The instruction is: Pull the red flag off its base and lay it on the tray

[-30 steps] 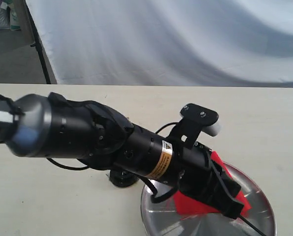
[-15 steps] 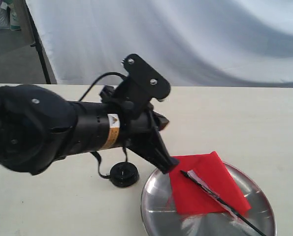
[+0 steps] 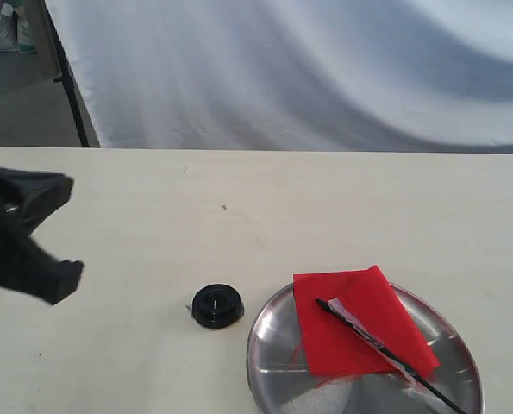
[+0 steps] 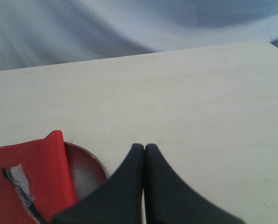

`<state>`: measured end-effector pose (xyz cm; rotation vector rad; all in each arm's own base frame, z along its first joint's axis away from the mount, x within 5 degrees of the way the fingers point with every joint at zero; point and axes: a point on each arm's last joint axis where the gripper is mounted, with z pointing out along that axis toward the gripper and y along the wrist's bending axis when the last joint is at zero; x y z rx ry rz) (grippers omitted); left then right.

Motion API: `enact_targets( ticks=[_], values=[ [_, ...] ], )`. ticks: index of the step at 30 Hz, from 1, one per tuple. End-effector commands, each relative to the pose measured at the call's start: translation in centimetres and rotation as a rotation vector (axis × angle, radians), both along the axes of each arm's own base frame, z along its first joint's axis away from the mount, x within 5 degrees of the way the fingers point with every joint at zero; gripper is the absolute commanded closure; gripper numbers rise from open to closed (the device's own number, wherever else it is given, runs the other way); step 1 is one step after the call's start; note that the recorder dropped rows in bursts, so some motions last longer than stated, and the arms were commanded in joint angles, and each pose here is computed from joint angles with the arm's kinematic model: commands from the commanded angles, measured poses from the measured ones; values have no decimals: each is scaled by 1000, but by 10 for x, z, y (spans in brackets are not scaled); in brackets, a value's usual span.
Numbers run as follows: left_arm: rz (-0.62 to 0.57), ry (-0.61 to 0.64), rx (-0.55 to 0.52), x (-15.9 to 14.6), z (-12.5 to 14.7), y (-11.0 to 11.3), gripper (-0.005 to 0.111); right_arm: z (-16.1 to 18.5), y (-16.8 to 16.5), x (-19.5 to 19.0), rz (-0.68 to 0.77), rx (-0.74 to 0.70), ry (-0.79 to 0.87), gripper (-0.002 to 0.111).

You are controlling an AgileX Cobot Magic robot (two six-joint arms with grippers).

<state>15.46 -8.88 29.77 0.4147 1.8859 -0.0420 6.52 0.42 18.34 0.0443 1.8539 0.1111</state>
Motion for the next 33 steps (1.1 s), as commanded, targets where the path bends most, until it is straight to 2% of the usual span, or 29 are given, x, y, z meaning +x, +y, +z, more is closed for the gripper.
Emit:
enact_targets(
  ticks=[1, 3, 5, 8, 13, 15, 22, 33],
  values=[
    [-41, 30, -186, -41, -20, 28, 107, 2, 0, 0, -2, -4, -11, 109],
    [-132, -9, -352, -63, -22, 36, 107, 2, 0, 0, -2, -4, -11, 109],
    [-182, -25, -471, -77, -26, 42, 107, 2, 0, 0, -2, -4, -11, 109],
    [-175, -18, -534, -88, -44, 51, 107, 2, 0, 0, -2, -4, -11, 109],
    [-145, 106, -640, -95, -77, 53, 107, 2, 0, 0, -2, -4, -11, 109],
    [-136, 137, -658, -95, -82, 53, 107, 2, 0, 0, -2, -4, -11, 109],
    [-194, 109, -691, -97, -77, 49, 107, 2, 0, 0, -2, -4, -11, 109],
    [-181, 115, -684, -96, -78, 50, 107, 2, 0, 0, -3, -4, -13, 109]
  ],
)
